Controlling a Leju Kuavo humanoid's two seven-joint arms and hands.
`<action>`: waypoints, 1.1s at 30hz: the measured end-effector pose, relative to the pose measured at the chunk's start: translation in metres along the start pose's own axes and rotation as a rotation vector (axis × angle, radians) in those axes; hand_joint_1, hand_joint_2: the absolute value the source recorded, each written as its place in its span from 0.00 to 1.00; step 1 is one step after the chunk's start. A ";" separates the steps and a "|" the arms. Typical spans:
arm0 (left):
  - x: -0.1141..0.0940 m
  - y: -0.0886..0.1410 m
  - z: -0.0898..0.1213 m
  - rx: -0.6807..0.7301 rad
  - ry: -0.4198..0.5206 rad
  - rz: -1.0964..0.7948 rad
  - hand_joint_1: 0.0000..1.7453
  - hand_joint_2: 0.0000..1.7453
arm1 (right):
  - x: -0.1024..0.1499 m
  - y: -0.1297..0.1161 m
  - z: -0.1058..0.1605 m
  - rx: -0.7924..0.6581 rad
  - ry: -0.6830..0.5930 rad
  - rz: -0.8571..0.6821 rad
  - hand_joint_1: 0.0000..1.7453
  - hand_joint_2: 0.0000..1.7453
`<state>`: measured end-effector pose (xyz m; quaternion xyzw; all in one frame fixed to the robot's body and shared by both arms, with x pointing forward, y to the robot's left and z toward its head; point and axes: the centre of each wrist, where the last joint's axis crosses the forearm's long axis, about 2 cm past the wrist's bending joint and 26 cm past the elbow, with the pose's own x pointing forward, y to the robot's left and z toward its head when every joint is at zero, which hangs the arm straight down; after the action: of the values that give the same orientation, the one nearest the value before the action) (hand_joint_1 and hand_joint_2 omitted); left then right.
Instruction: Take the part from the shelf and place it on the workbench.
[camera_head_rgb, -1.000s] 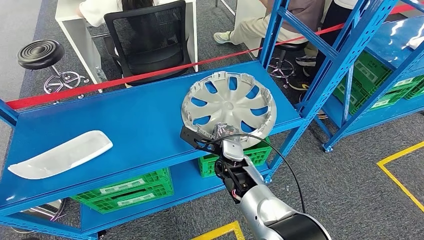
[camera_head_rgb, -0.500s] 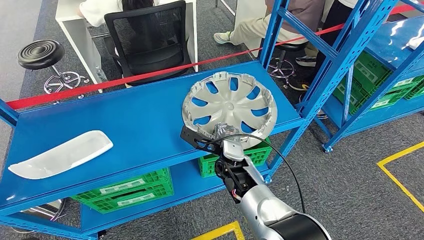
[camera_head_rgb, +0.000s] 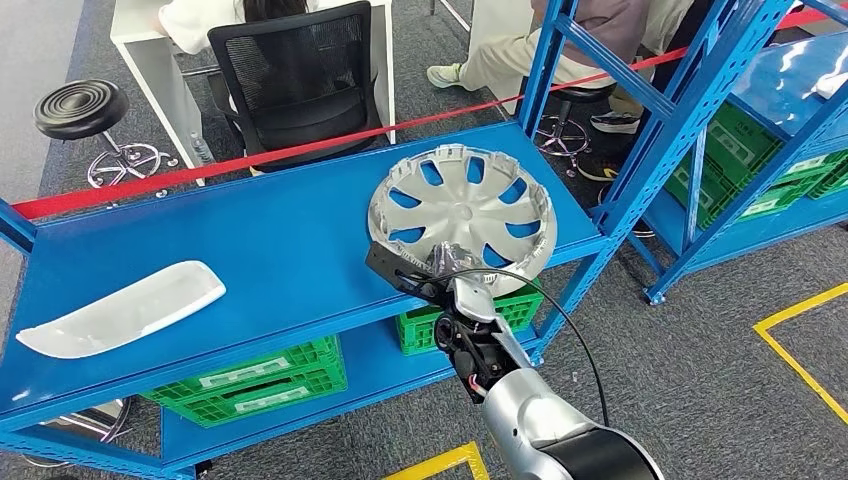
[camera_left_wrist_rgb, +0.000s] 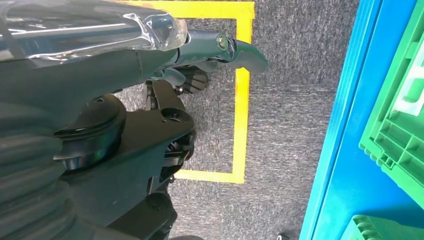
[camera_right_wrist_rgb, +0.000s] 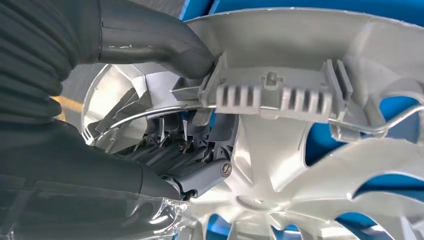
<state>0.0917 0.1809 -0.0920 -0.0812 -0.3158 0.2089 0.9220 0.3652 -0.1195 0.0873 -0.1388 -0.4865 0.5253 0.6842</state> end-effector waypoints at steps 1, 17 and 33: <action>-0.001 0.000 0.000 0.001 -0.003 0.002 0.00 1.00 | -0.002 -0.001 0.000 -0.028 -0.033 -0.065 1.00 1.00; -0.004 0.008 0.002 0.006 -0.038 0.012 0.00 1.00 | -0.024 -0.078 0.000 -0.595 -0.552 -0.806 1.00 1.00; -0.008 0.014 0.005 0.008 -0.051 0.019 0.00 1.00 | 0.020 -0.114 0.069 -0.860 -1.008 -0.779 1.00 1.00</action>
<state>0.0782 0.1899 -0.0965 -0.0753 -0.3374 0.2208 0.9120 0.3750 -0.1707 0.2112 0.0449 -0.9148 0.0108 0.4013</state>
